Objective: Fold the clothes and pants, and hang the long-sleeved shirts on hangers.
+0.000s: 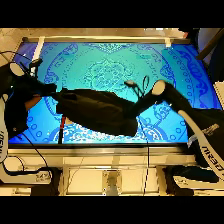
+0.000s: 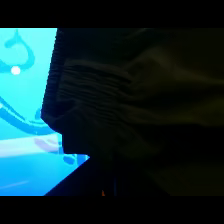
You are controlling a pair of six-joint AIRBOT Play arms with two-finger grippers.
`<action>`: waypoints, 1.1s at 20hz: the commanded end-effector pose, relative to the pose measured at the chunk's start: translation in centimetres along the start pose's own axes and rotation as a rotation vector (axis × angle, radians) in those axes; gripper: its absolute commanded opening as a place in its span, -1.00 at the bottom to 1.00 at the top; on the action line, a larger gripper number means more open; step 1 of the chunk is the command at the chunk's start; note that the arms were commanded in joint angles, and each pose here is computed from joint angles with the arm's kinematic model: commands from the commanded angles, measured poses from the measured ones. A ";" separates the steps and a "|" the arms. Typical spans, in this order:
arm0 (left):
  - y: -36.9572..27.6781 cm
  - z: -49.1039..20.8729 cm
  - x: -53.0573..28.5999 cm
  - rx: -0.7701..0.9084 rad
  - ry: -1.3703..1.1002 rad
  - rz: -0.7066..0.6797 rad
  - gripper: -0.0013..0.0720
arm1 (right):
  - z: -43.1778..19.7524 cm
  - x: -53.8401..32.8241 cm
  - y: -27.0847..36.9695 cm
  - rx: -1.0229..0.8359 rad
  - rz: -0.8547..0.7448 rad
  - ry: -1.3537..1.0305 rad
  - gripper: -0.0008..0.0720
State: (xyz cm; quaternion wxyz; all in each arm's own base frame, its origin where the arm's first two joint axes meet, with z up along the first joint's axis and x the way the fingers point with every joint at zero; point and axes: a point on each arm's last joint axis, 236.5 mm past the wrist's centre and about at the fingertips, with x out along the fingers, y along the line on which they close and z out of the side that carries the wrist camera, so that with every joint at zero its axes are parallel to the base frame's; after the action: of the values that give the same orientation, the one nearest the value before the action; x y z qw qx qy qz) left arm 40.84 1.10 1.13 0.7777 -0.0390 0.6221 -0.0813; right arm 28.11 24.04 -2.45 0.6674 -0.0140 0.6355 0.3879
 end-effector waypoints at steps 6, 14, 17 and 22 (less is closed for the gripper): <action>1.8 -4.9 4.7 -0.045 -0.061 0.084 -0.87 | -2.7 4.7 -1.9 0.114 -0.044 -0.010 -0.96; 1.0 -6.8 6.1 -0.079 -0.050 0.054 0.95 | -4.5 4.3 -0.5 0.226 -0.003 0.069 -0.24; 2.2 -5.4 2.6 -0.195 -0.159 0.073 0.94 | -4.1 0.8 1.3 0.162 -0.008 0.042 -0.24; 3.5 -3.0 -9.1 -0.232 -0.520 0.147 0.94 | -4.6 -7.6 1.3 0.067 -0.216 -0.073 0.40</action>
State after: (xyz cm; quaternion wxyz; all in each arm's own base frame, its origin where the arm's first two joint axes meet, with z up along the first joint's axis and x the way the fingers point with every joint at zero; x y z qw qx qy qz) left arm 36.63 4.98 2.93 0.8667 -0.0972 0.4880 0.0361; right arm 24.07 21.59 0.76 0.6881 -0.0106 0.6469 0.3287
